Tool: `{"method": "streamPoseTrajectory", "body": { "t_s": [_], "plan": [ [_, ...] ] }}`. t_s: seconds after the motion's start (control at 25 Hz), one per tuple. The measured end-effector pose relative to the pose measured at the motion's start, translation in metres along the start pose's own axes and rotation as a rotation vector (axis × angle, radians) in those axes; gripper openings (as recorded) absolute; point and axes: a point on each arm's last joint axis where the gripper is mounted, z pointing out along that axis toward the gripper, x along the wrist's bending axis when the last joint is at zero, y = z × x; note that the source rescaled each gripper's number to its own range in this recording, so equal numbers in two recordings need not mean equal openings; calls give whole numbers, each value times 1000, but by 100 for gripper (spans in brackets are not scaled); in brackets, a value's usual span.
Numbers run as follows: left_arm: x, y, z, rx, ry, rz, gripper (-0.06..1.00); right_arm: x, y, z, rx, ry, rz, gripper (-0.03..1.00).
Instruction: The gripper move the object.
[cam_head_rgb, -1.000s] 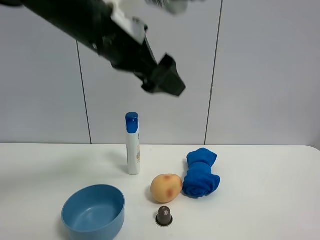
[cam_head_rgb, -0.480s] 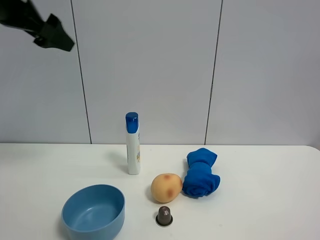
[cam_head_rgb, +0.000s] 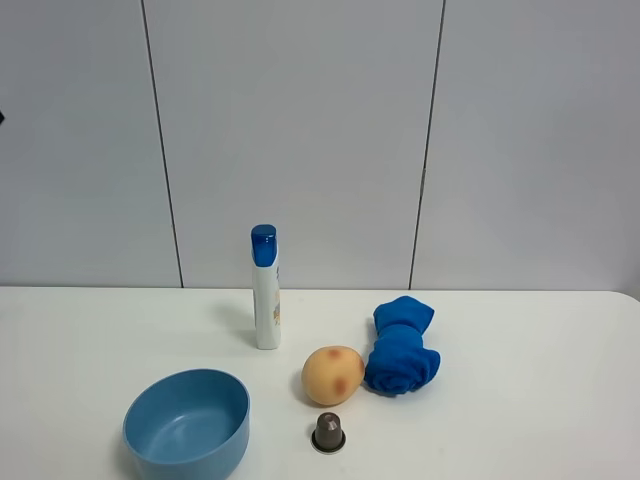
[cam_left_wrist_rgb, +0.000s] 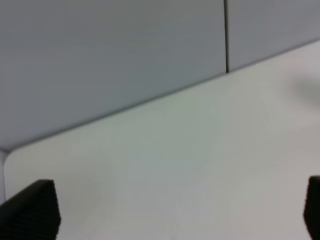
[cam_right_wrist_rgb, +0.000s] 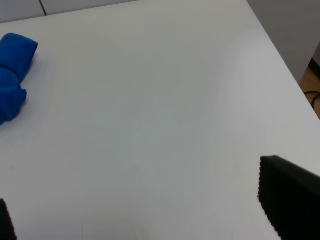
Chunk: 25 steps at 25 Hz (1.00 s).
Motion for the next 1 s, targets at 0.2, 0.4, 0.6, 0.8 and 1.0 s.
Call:
{"method": "streamPoseTrajectory", "body": {
  "t_s": [0.2,0.4,0.6,0.8,1.0],
  "plan": [
    [-4,-29,-49,19,27,-88,100,0,0,0,0,0,0,100],
    [-36,-68,-97,-11,26,-162,100,0,0,0,0,0,0,100],
    [-72,-106,-131,-43,8,-304,100,0,0,0,0,0,0,100],
    [-97,-147,-147,-116,81,-302,100,0,0,0,0,0,0,100],
    [-114,-175,-157,-215,136,-280,100,0,0,0,0,0,0,100]
  ]
}}
